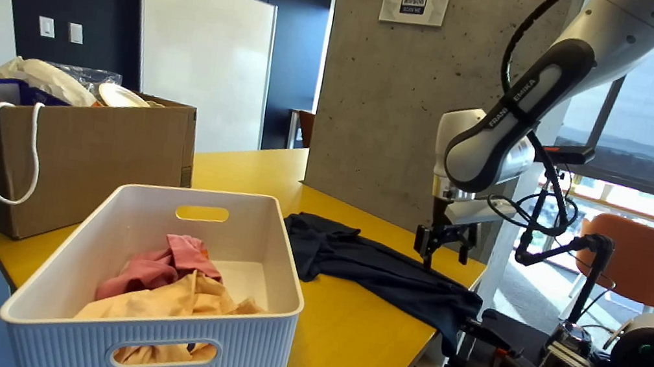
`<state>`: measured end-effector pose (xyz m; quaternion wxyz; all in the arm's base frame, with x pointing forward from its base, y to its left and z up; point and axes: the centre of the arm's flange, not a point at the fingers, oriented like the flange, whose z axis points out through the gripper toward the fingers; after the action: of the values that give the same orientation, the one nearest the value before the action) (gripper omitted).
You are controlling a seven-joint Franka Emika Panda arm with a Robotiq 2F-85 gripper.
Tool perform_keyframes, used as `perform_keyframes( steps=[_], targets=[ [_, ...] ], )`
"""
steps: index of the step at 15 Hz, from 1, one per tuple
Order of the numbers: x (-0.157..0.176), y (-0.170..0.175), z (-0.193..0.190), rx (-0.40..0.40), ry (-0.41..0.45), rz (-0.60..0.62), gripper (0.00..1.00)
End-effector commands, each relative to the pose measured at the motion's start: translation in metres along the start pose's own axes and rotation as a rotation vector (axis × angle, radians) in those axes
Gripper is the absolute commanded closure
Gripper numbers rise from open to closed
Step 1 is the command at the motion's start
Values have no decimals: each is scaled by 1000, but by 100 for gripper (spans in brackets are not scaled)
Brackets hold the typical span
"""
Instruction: Fold the shirt on the table
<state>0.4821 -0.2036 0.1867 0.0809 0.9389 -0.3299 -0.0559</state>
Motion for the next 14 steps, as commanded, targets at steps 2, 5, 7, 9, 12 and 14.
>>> perform_keyframes(
  steps=[2,5,7,9,12,14],
  targets=[
    [-8,-42,16,27,-15,-34,0],
    [-15,-54,37,28,-36,-52,0],
    [-17,-61,53,26,-45,-59,0],
    [-18,-66,69,22,-51,-60,0],
    [-22,-71,79,25,-48,-63,25],
    [-23,-72,80,26,-44,-66,34]
  ],
)
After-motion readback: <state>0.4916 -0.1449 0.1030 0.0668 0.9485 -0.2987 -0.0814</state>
